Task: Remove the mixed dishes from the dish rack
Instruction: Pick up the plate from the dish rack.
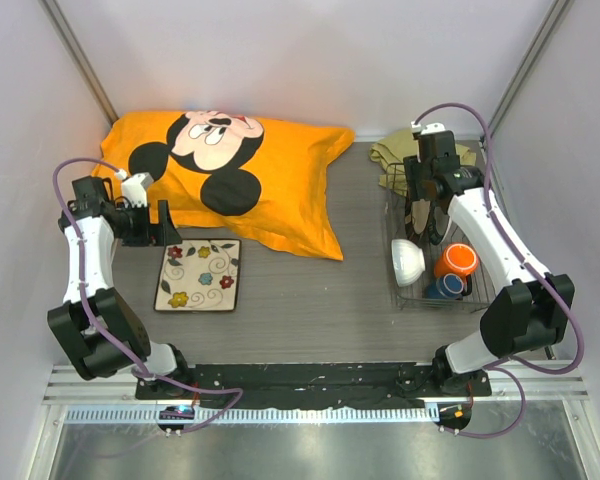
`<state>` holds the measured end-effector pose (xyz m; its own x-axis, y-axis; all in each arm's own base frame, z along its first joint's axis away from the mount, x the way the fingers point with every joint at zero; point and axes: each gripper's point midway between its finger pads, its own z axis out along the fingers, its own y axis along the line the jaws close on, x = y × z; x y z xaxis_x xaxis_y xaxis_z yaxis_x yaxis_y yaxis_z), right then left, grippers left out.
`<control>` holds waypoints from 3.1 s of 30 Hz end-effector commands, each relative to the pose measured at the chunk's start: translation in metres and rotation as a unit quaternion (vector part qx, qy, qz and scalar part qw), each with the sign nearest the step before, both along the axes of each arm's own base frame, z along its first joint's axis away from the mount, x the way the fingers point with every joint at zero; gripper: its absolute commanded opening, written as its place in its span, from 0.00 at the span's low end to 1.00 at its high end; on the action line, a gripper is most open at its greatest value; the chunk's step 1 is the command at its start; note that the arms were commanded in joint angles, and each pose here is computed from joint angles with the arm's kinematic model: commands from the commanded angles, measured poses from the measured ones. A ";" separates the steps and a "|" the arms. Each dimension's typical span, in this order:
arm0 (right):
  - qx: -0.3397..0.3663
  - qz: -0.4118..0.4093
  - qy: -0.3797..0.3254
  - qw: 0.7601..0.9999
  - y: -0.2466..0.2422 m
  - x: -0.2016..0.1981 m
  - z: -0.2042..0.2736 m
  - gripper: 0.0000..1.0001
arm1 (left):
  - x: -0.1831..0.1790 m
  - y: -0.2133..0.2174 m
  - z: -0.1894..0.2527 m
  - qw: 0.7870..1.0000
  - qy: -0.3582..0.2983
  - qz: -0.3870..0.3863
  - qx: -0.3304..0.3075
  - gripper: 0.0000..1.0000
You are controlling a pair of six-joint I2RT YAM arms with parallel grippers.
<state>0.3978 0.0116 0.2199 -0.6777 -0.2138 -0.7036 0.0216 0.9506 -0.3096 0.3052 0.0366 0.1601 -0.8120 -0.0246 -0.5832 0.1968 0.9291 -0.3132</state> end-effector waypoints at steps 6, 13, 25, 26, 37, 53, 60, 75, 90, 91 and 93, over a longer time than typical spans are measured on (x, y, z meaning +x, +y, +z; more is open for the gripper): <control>-0.005 0.008 -0.010 1.000 0.006 0.014 -0.002 0.65 | 0.007 -0.001 0.002 1.000 -0.014 0.000 -0.002 0.91; -0.006 0.007 0.004 1.000 0.007 0.021 -0.020 0.63 | 0.005 -0.001 -0.003 1.000 -0.007 -0.002 -0.003 0.91; 0.035 -0.006 0.016 0.999 0.001 0.032 -0.035 0.54 | 0.003 0.000 -0.007 1.000 -0.004 -0.007 0.002 0.91; 0.037 -0.005 0.020 0.999 0.002 0.033 -0.039 0.53 | 0.003 0.000 -0.007 1.000 -0.004 -0.006 0.001 0.91; 0.052 -0.003 0.038 0.998 0.001 0.035 -0.053 0.37 | 0.002 0.000 -0.008 1.000 -0.002 -0.006 0.000 0.91; 0.059 -0.007 0.019 0.998 0.000 0.036 -0.022 0.01 | 0.003 -0.003 -0.005 1.000 -0.006 -0.009 -0.004 0.91; 0.054 -0.007 0.002 0.999 -0.002 0.038 0.008 0.01 | 0.004 -0.004 -0.002 1.000 -0.008 -0.010 -0.009 0.91; 0.019 -0.015 -0.031 0.999 -0.015 0.041 0.059 0.01 | 0.003 -0.006 0.006 1.000 -0.015 -0.014 -0.012 0.91; 0.006 -0.011 -0.044 0.999 -0.017 0.043 0.087 0.01 | 0.005 -0.007 0.003 1.000 -0.010 -0.017 -0.019 0.91; 0.008 -0.011 -0.047 0.999 -0.017 0.043 0.090 0.01 | 0.005 -0.008 0.004 1.000 -0.012 -0.020 -0.020 0.91; 0.011 -0.009 -0.051 0.999 -0.016 0.041 0.098 0.01 | 0.004 -0.010 0.006 0.999 -0.013 -0.024 -0.025 0.91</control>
<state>0.4268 -0.0042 0.2532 -0.7393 -0.1901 -0.6459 0.0123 0.9554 -0.2952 0.3020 0.0316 0.1502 -0.8260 -0.0300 -0.5629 0.2022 0.9163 -0.3456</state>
